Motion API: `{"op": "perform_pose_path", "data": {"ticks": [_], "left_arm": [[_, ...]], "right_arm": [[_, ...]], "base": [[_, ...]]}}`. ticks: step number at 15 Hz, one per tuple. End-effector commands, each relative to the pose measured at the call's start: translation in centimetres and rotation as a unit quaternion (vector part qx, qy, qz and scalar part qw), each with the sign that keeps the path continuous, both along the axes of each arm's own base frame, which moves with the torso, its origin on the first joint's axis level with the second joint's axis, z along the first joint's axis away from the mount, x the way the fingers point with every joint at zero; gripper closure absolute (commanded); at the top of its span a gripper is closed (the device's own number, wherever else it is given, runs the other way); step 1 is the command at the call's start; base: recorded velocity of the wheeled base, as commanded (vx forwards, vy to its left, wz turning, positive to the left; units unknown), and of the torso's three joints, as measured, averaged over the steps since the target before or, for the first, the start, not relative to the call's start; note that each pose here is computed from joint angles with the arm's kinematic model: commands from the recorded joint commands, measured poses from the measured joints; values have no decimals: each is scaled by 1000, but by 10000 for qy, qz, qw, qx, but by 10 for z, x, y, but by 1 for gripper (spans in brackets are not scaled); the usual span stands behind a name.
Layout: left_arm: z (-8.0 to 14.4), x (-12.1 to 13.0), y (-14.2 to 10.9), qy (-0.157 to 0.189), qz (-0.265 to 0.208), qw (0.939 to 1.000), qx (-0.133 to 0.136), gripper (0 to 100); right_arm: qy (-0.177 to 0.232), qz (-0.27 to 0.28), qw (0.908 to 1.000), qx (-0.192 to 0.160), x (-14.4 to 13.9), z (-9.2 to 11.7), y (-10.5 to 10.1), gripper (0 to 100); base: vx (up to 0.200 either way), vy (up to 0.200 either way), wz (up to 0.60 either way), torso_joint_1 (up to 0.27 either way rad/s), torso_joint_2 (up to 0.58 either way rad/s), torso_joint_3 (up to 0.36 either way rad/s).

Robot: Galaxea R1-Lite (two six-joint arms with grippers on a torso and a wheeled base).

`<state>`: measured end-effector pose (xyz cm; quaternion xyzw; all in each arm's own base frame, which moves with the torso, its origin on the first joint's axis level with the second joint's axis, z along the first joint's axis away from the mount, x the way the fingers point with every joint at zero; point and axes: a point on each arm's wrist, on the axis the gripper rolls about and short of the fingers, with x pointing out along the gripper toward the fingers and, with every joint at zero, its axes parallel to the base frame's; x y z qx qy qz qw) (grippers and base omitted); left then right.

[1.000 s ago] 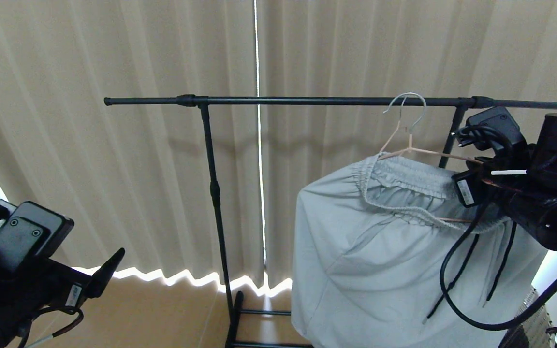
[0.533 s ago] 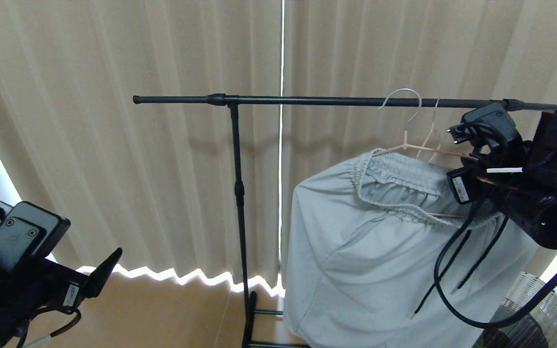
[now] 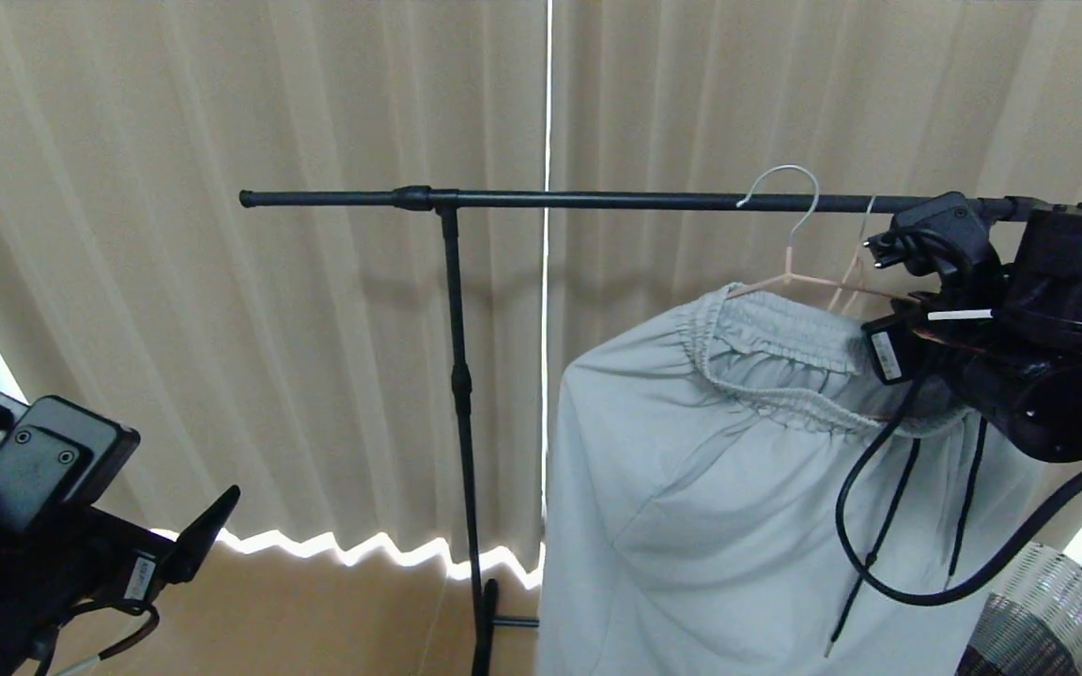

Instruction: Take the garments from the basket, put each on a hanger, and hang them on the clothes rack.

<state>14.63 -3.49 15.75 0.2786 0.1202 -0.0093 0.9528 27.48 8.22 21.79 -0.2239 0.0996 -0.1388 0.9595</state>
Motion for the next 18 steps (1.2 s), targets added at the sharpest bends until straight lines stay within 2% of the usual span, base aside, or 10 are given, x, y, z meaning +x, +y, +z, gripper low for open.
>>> {"op": "perform_pose_path", "data": {"ticks": [1,4,9,14,16,18], "left_arm": [[0,1,-1,10,-17,10000,15,0],[0,3,-1,18,-17,10000,18,0],[-3,2,0,84,2,10000,53,0],[-7,-1,-1,161,-59,9998,135,0],[-9,-3,-1,190,-67,9997,143,0],[-8,-3,-1,175,-67,9997,139,0]], "right_arm": [[64,-5,10000,-6,7,-5,3,100],[58,15,10000,17,11,-5,5,100],[-68,-46,9999,110,38,-12,14,100],[-18,-489,9988,-10,53,-19,18,100],[82,-584,9981,-180,58,-24,20,100],[15,-799,9963,-329,69,-20,23,100]], "base": [[200,0,0,17,2,7],[200,0,0,4,4,5],[200,0,0,3,0,2],[0,0,0,0,0,0],[0,0,0,0,0,0],[0,0,0,0,0,0]]}}
